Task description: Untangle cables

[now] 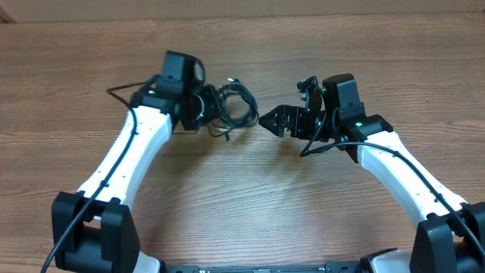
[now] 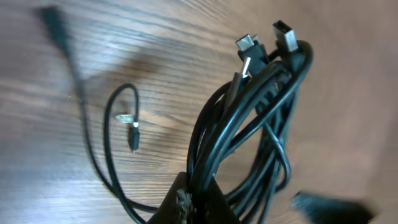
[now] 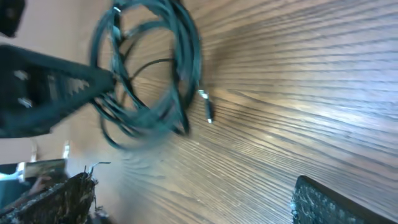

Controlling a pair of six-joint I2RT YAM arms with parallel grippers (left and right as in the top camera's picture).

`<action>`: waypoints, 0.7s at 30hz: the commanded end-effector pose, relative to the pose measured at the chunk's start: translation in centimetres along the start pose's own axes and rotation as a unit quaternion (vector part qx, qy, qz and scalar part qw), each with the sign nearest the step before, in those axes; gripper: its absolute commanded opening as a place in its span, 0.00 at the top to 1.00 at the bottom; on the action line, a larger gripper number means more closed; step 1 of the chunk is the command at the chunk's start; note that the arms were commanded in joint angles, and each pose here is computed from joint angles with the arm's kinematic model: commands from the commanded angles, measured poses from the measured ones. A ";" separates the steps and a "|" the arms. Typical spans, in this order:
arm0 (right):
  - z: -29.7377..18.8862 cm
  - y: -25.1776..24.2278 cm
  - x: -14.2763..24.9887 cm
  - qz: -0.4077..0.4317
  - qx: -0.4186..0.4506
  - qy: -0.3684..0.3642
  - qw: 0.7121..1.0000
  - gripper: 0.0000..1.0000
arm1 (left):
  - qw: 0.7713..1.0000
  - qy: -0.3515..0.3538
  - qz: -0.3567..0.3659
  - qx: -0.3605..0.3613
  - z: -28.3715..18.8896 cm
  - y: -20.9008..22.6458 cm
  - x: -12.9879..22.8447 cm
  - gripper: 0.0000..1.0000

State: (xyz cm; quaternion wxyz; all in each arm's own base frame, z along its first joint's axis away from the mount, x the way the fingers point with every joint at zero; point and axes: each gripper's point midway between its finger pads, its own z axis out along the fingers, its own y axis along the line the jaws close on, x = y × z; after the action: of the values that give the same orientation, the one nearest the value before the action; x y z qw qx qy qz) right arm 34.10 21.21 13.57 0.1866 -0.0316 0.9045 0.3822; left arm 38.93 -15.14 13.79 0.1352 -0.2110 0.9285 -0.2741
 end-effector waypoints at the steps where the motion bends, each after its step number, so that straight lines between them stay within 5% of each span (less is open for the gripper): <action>1: 0.5 0.2 -0.6 -0.017 0.030 -0.018 0.999 0.04 | 0.992 0.027 -0.115 0.050 -1.0 -1.3 -0.3 0.96; 5: 1.1 0.5 -1.0 -0.037 0.054 -0.038 0.997 0.12 | 0.986 0.057 -0.134 0.077 -1.5 -1.9 0.2 0.96; 21: 1.0 -2.7 -1.0 0.162 0.144 -0.089 0.972 0.18 | 0.975 0.107 -0.155 0.116 -2.0 -3.5 1.5 0.96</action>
State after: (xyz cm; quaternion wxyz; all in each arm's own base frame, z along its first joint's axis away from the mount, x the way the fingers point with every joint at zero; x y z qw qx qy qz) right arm 35.41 20.27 11.54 0.2089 0.1277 0.9286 0.2790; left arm 37.90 -16.96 16.00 0.0241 -0.3056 0.8657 -0.3958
